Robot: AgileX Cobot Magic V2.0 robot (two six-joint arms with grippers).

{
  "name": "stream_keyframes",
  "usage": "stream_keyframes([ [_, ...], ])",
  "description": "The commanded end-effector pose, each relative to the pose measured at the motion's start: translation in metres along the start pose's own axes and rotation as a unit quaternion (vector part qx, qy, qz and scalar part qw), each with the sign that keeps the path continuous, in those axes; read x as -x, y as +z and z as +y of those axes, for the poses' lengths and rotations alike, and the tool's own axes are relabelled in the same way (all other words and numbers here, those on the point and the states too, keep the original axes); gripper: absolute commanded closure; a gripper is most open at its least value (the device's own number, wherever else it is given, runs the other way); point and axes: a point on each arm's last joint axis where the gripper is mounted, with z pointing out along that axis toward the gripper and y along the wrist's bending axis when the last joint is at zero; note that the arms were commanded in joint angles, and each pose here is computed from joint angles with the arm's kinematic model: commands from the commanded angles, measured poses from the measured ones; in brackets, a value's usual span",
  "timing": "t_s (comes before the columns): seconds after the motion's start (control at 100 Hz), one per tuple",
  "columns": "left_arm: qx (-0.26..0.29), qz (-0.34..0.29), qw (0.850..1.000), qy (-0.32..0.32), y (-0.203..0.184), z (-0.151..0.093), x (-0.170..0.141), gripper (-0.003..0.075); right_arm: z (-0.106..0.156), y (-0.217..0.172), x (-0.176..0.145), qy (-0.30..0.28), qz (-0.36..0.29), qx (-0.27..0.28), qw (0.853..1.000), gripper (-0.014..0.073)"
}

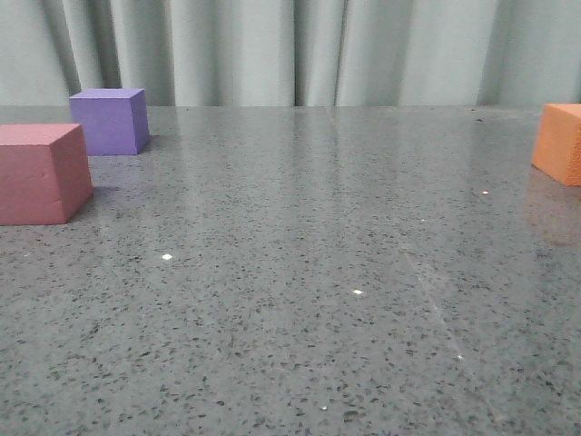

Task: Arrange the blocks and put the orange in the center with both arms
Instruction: 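Lower the right gripper over the orange cube and close on it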

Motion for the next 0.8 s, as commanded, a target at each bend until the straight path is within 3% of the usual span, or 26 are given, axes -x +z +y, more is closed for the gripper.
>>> stream_keyframes([
  [0.0,-0.007,-0.027,1.000,-0.004,-0.002,-0.001,-0.009,0.0739,0.001,-0.004,0.023,-0.014,-0.041,0.003,0.999,-0.0043],
  [0.45,-0.007,-0.027,1.000,-0.004,-0.002,-0.001,-0.009,0.0739,0.005,0.068,0.025,-0.017,0.043,-0.004,0.999,-0.0043],
  [0.79,-0.007,-0.027,1.000,-0.004,-0.002,-0.001,-0.009,0.0739,0.007,0.094,0.015,-0.009,0.079,-0.001,0.997,-0.0043],
])
